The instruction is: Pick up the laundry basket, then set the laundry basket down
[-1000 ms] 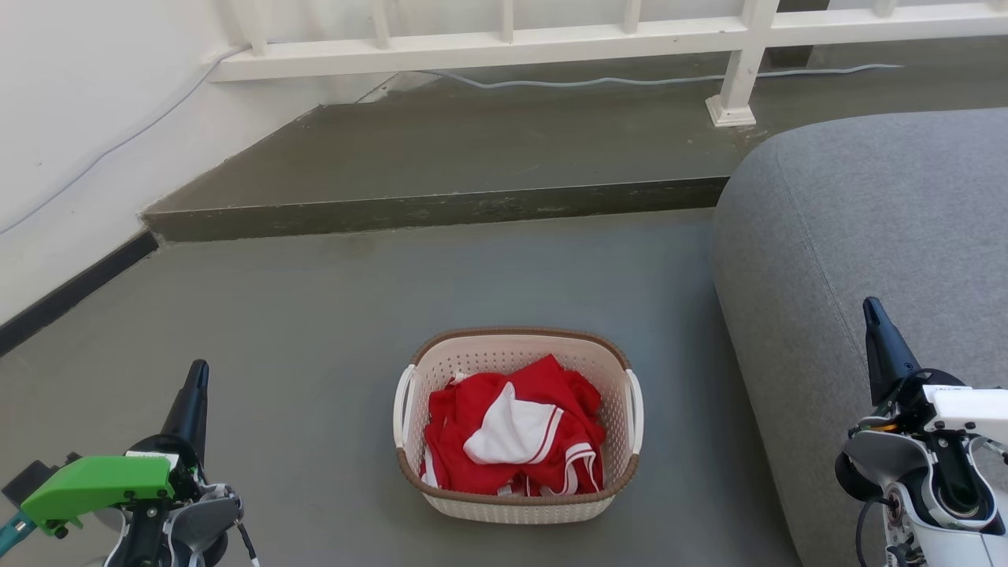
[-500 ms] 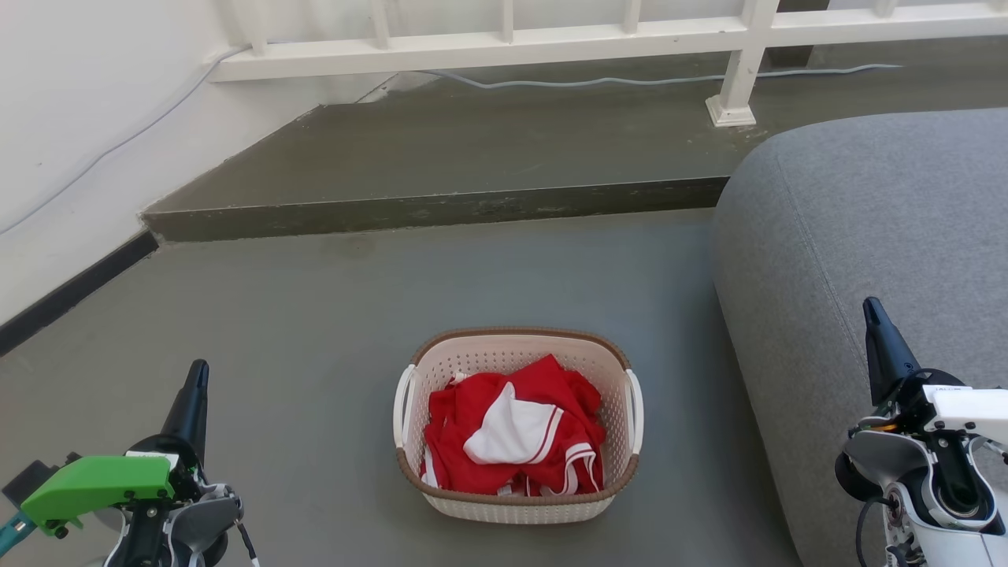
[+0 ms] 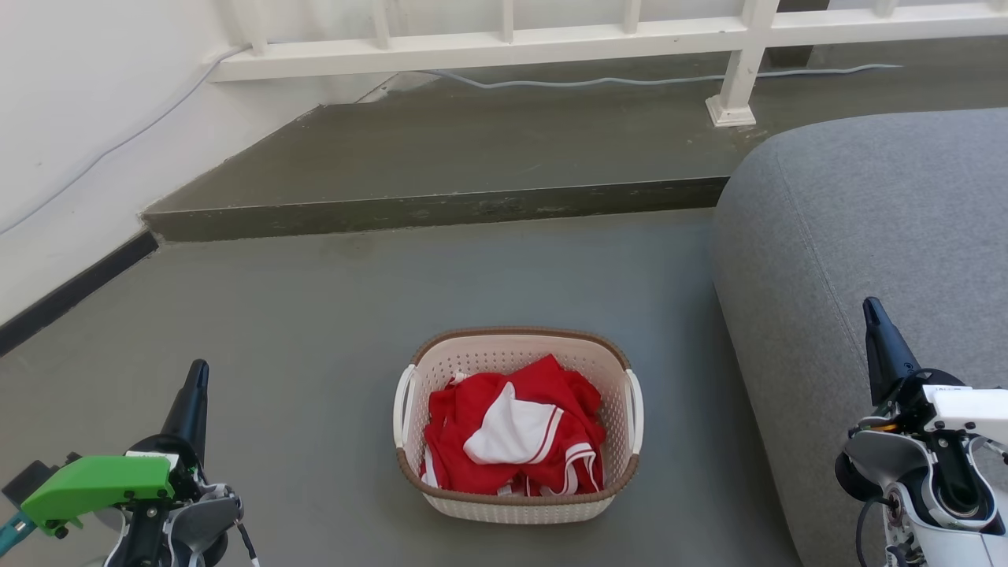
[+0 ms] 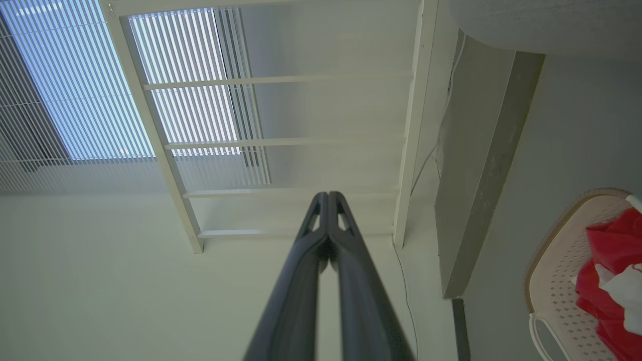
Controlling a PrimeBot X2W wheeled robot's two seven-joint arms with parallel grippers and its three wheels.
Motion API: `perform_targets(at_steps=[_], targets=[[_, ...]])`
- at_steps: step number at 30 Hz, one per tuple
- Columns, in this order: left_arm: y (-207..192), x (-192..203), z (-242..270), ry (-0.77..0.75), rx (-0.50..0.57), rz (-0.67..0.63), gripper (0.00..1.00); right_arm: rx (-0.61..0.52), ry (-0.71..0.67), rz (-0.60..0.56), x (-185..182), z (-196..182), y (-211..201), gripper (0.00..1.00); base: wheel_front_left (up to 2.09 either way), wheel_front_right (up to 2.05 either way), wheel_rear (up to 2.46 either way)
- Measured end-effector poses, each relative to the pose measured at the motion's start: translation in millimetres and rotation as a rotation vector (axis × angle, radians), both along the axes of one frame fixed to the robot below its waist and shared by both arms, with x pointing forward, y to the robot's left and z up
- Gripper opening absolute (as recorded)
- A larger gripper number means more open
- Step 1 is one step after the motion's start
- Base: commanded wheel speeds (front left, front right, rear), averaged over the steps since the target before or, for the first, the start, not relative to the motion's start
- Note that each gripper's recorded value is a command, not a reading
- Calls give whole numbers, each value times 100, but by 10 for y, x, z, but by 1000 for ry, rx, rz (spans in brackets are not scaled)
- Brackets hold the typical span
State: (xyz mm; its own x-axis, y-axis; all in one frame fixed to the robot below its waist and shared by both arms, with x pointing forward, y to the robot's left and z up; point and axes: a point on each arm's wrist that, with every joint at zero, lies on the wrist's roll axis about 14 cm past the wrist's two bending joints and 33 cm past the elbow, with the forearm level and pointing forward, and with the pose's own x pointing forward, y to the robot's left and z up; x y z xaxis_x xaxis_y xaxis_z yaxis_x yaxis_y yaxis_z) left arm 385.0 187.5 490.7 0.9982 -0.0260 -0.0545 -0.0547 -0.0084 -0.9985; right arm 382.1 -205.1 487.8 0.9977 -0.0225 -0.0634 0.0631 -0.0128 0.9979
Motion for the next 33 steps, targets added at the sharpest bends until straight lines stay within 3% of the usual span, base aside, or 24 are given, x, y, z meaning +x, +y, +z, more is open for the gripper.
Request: perform_targets(at_steps=[33], targets=[[1, 0, 0, 0, 0, 0, 0, 0, 0, 0, 0, 0, 0, 0, 0, 0, 0]])
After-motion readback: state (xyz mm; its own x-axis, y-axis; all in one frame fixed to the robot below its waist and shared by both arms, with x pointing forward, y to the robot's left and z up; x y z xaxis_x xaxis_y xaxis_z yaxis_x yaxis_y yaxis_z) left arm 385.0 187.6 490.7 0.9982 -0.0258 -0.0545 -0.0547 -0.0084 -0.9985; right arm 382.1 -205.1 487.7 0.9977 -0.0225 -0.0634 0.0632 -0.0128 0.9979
